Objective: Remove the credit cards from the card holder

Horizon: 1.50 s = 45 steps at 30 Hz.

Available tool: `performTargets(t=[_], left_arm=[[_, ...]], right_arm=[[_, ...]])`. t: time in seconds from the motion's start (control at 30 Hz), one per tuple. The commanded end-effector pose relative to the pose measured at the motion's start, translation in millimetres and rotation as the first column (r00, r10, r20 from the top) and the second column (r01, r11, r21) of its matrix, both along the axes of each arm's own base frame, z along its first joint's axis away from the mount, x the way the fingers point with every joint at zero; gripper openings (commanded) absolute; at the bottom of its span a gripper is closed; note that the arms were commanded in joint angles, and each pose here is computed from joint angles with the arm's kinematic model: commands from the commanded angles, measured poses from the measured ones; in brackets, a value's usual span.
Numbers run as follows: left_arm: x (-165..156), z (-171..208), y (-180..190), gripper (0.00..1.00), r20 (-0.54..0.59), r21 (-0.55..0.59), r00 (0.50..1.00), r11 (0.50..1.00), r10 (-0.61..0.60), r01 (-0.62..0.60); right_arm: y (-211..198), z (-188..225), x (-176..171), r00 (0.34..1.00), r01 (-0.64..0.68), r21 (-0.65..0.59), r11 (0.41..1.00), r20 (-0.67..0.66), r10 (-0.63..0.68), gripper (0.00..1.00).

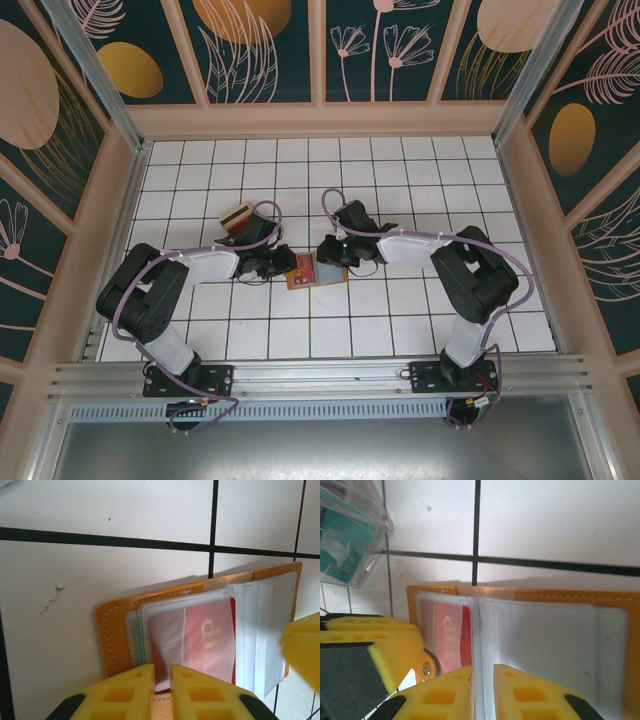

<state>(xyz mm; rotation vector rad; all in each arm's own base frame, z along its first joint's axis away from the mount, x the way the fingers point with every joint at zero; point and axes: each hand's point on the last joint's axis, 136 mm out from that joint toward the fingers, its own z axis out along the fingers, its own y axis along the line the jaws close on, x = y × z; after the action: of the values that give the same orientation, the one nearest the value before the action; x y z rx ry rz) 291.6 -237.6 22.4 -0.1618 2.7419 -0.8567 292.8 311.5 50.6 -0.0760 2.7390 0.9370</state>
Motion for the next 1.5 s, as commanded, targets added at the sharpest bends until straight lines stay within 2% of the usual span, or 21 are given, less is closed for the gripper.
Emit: performTargets(t=[0.0, 0.17, 0.37, 1.13, 1.47], left_arm=[[-5.0, -10.8, 1.6, 0.18, -0.038, 0.037, 0.999, 0.999, -0.003, 0.005], [-2.5, -7.2, -0.3, 0.18, -0.031, 0.031, 1.000, 1.000, -0.003, 0.003], [-4.3, -2.7, -7.1, 0.18, -0.024, 0.008, 1.000, 1.000, -0.018, 0.018], [-4.4, 0.9, -18.2, 0.21, -0.012, -0.020, 0.999, 0.999, -0.041, 0.041], [-6.9, -4.5, -15.0, 0.17, -0.024, -0.006, 0.999, 0.999, -0.035, 0.035]], right_arm=[[-30.5, -0.1, 5.3, 0.998, 0.043, -0.085, 0.995, 0.041, -0.040, 0.18], [-51.7, -15.7, 1.0, 0.997, 0.072, -0.118, 0.990, 0.020, -0.070, 0.18], [-49.1, -30.7, -8.7, 0.998, 0.058, -0.110, 0.992, -0.023, -0.061, 0.18], [-43.1, -32.8, -12.1, 0.998, 0.046, -0.099, 0.994, -0.034, -0.050, 0.18], [-36.9, 16.6, 13.9, 0.990, 0.074, -0.136, 0.988, 0.127, -0.056, 0.19]])
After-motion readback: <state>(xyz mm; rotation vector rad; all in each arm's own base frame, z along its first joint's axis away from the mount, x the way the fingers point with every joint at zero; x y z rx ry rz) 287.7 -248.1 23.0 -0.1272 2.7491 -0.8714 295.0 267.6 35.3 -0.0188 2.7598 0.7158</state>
